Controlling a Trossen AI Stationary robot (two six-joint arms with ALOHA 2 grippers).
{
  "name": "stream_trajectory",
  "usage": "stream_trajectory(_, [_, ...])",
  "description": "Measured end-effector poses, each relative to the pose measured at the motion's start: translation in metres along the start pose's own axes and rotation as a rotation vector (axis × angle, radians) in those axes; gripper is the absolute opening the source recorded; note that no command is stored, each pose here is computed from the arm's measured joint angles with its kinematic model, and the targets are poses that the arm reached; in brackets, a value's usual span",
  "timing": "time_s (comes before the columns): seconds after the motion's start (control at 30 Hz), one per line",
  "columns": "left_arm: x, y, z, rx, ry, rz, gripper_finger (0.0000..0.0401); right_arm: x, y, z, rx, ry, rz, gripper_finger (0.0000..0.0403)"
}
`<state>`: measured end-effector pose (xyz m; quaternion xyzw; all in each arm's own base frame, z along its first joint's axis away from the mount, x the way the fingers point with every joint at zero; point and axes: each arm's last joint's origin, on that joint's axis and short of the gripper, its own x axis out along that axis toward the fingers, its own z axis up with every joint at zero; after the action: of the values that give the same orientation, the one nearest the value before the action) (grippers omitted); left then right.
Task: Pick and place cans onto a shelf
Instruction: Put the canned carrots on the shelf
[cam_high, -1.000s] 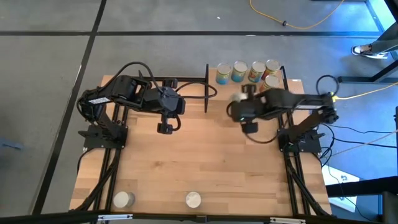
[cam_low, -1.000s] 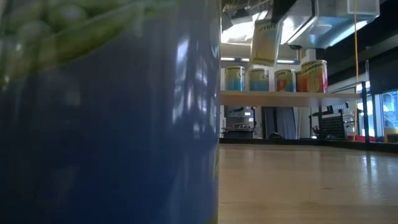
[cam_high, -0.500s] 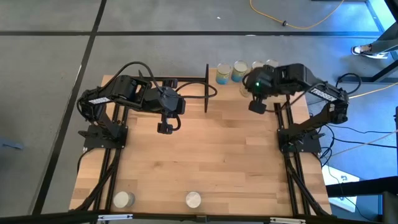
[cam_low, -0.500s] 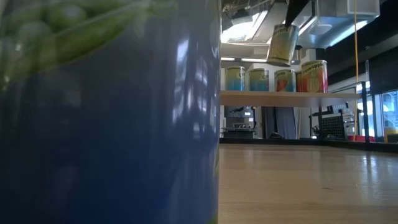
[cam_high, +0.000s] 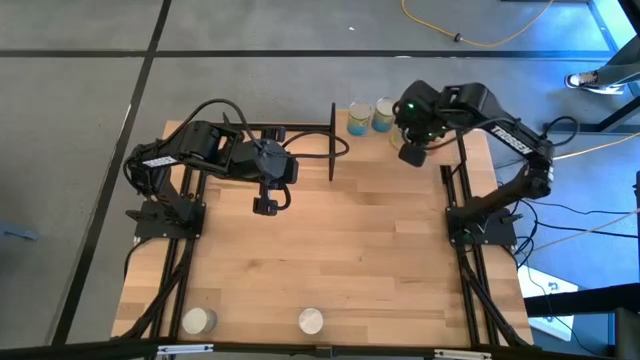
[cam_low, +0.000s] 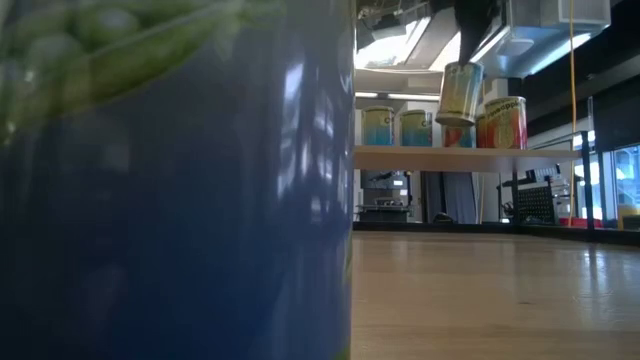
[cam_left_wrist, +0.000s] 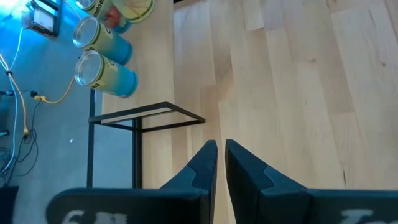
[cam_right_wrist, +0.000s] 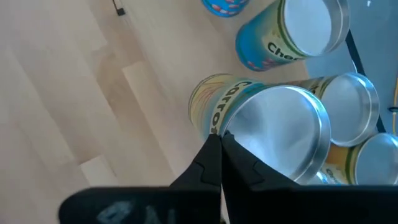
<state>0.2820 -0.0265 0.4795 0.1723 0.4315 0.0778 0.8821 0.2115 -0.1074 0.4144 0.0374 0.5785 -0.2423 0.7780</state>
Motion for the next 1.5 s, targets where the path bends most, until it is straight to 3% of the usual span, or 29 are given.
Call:
stream_trajectory(0.43, [0.0, 0.0, 0.0, 0.0, 0.0, 0.0, 0.0027, 0.037, -0.013, 0.018, 0.034, 0.13, -0.007, 0.0])
stream_trajectory(1.03, [0.0, 0.0, 0.0, -0.001, 0.0, 0.0, 0.0027, 0.065, -0.022, 0.03, 0.06, 0.208, 0.034, 0.0])
stream_trajectory(1.5, [0.0, 0.0, 0.0, -0.001, 0.0, 0.0, 0.0027, 0.065, -0.022, 0.03, 0.062, 0.208, 0.035, 0.0054])
